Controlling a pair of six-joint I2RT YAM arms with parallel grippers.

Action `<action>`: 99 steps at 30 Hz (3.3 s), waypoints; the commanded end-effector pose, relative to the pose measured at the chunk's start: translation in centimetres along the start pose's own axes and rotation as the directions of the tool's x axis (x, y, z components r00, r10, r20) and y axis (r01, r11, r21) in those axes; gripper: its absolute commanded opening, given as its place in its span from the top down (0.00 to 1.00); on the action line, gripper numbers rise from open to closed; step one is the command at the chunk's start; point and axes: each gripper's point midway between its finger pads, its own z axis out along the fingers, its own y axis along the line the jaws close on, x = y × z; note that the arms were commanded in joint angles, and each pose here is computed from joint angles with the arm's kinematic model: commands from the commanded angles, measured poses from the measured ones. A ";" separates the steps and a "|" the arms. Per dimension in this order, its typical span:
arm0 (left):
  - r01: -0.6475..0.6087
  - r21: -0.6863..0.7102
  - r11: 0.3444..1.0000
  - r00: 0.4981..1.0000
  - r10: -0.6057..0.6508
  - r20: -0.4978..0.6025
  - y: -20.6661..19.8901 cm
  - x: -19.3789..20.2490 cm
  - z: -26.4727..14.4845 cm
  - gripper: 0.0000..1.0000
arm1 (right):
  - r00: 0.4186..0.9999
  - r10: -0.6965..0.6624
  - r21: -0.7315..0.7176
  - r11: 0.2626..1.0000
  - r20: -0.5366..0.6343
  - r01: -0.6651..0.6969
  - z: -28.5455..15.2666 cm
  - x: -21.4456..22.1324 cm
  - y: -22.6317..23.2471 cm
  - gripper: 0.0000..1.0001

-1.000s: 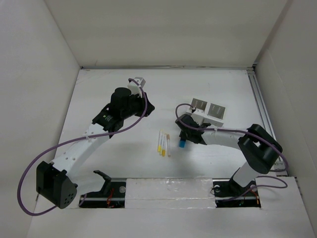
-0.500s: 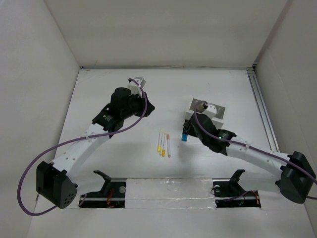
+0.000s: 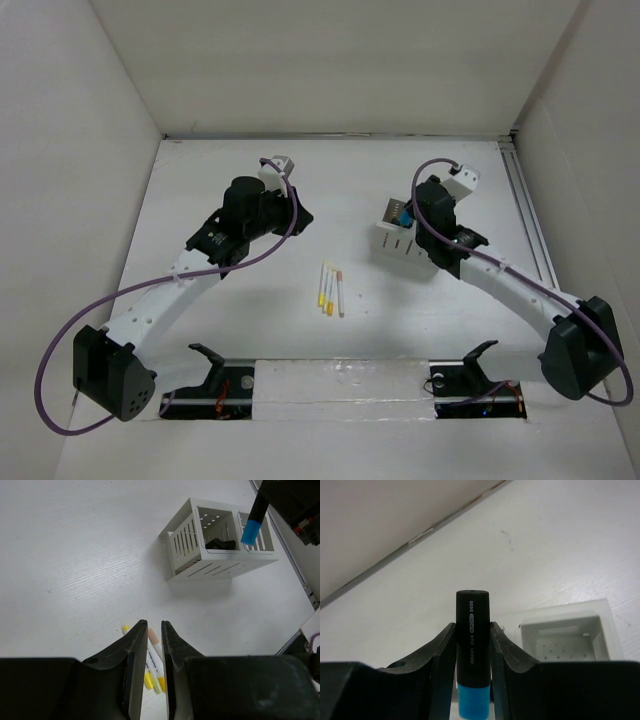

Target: Organize the desk

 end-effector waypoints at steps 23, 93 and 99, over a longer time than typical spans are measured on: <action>-0.013 0.023 1.000 0.998 0.011 0.065 -0.8 -2.2 -0.3 0.86 | 0.979 -0.091 0.134 0.989 0.183 0.067 4.9 -0.7 1.2 1.00; -0.005 0.007 1.000 0.999 0.005 0.036 -0.3 -1.6 0.5 0.86 | 0.720 -0.400 -0.432 0.889 -0.567 0.154 -11.1 25.9 6.0 0.56; -0.009 0.008 1.000 0.999 0.009 0.048 -0.4 -1.9 0.2 0.86 | 0.708 -0.432 -0.367 0.894 -0.558 0.257 -10.4 26.3 4.6 0.64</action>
